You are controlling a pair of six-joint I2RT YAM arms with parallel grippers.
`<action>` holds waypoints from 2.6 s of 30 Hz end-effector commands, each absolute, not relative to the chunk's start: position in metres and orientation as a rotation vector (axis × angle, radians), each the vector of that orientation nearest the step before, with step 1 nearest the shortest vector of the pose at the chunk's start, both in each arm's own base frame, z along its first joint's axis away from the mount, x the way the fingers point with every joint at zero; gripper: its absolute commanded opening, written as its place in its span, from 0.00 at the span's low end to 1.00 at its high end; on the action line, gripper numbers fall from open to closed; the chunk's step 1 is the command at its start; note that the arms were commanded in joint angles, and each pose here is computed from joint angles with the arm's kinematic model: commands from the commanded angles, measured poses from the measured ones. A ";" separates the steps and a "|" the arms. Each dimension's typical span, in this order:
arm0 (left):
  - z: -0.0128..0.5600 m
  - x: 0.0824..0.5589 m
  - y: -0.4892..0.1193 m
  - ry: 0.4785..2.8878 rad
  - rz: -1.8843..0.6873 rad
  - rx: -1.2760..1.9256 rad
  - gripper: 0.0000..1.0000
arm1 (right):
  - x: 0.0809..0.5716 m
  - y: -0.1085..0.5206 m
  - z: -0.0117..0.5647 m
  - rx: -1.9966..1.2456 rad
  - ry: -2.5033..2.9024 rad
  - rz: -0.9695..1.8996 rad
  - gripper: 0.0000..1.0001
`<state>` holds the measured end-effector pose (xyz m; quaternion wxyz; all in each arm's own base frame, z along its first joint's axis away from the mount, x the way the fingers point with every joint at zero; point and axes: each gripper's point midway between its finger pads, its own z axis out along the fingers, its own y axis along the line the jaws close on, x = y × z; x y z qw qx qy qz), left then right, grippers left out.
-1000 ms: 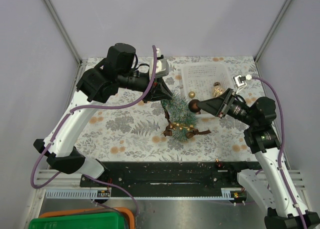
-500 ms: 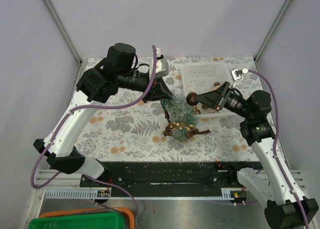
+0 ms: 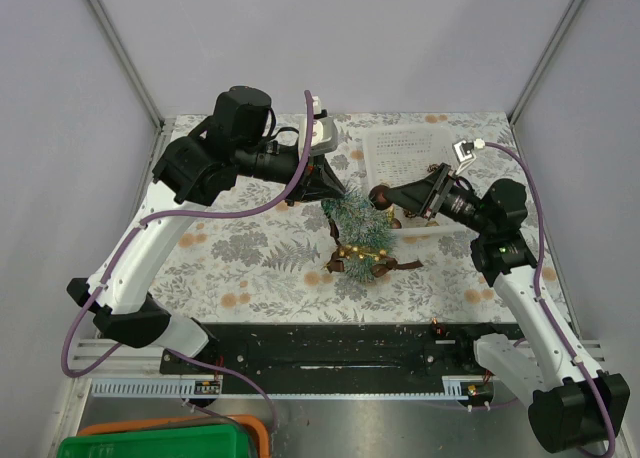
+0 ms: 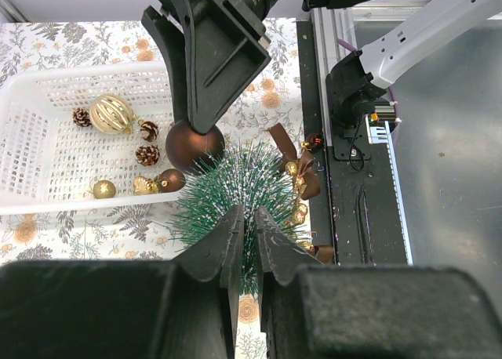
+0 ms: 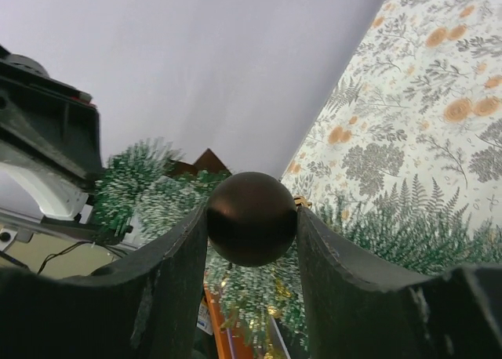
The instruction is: Decorate the small christmas tree
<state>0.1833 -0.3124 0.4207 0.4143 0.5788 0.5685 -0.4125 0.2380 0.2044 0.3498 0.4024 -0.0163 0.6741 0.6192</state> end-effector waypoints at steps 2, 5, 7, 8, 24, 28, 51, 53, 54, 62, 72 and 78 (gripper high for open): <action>0.445 0.176 -0.311 1.326 -1.042 1.444 0.14 | 0.236 0.199 0.334 -0.032 1.714 1.498 0.27; 0.445 0.177 -0.311 1.324 -1.044 1.446 0.13 | 0.229 0.195 0.324 -0.017 1.746 1.457 0.27; 0.445 0.176 -0.312 1.323 -1.048 1.446 0.13 | 0.223 0.191 0.319 -0.005 1.767 1.426 0.27; 0.445 0.177 -0.312 1.326 -1.050 1.445 0.13 | 0.220 0.189 0.319 -0.006 1.766 1.412 0.26; 0.446 0.174 -0.312 1.323 -1.051 1.446 0.13 | 0.204 0.178 0.297 0.064 1.825 1.339 0.35; 0.447 0.174 -0.311 1.320 -1.050 1.445 0.12 | 0.207 0.175 0.293 0.077 1.836 1.313 0.47; 0.445 0.175 -0.314 1.325 -1.055 1.450 0.12 | 0.208 0.161 0.283 0.068 1.887 1.142 0.70; 0.445 0.175 -0.314 1.328 -1.054 1.449 0.12 | 0.207 0.159 0.283 0.062 1.895 1.126 0.70; 0.445 0.176 -0.314 1.327 -1.053 1.448 0.12 | 0.207 0.158 0.283 0.061 1.894 1.118 0.70; 0.445 0.175 -0.313 1.325 -1.054 1.448 0.12 | 0.206 0.153 0.277 0.057 1.925 1.066 0.71; 0.444 0.176 -0.314 1.328 -1.053 1.449 0.12 | 0.212 0.149 0.282 0.067 1.919 1.025 0.71; 0.445 0.176 -0.313 1.330 -1.045 1.445 0.12 | 0.223 0.139 0.275 0.120 1.944 0.936 0.70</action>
